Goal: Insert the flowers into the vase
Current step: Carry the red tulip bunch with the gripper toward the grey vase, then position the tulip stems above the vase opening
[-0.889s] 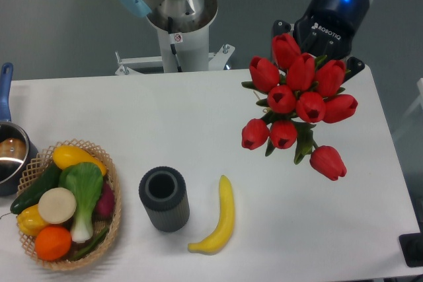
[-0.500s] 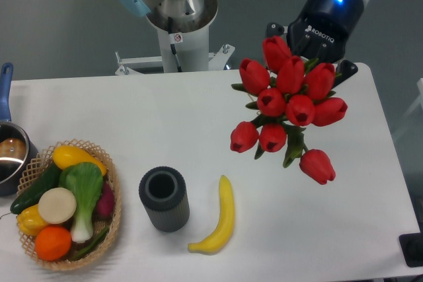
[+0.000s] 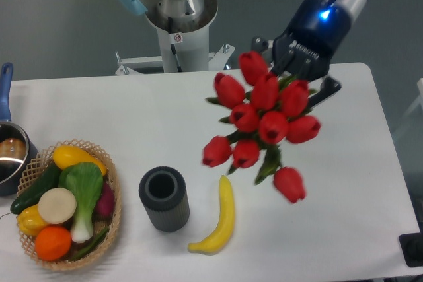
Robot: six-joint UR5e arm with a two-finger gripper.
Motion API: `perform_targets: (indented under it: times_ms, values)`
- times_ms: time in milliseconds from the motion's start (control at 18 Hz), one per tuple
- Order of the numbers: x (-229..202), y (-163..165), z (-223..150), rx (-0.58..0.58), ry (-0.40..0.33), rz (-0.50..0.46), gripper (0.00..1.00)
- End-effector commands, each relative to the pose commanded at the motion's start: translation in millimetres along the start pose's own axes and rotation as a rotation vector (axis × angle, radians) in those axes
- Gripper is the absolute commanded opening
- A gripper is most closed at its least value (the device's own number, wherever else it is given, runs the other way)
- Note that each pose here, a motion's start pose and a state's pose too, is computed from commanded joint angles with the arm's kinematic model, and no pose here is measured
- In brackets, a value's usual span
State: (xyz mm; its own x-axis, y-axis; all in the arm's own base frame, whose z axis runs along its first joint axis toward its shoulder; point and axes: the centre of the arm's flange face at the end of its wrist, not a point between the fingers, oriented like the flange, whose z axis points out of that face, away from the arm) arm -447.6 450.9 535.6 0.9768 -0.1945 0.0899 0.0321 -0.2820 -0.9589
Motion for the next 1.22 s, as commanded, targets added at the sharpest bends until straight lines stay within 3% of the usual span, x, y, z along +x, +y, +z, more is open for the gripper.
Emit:
perform_targets:
  times_ms: [222,389,556,778,1000,1222]
  values:
    - [4.6,0.3,9.7,0.002,0.012,0.033,0.37]
    - [18.2,7.4,44.0,0.0,0.072,0.124,0.37]
    - [25.3,5.9,53.5,0.005,0.094,0.152,0.37]
    - [34.8,10.6,68.3,0.073,0.181,0.156,0.36]
    - [42.9,30.4,69.5,0.166,0.254,0.17,0.36]
    - [43.2,78.5,59.0,0.286,0.292,0.162,0.36]
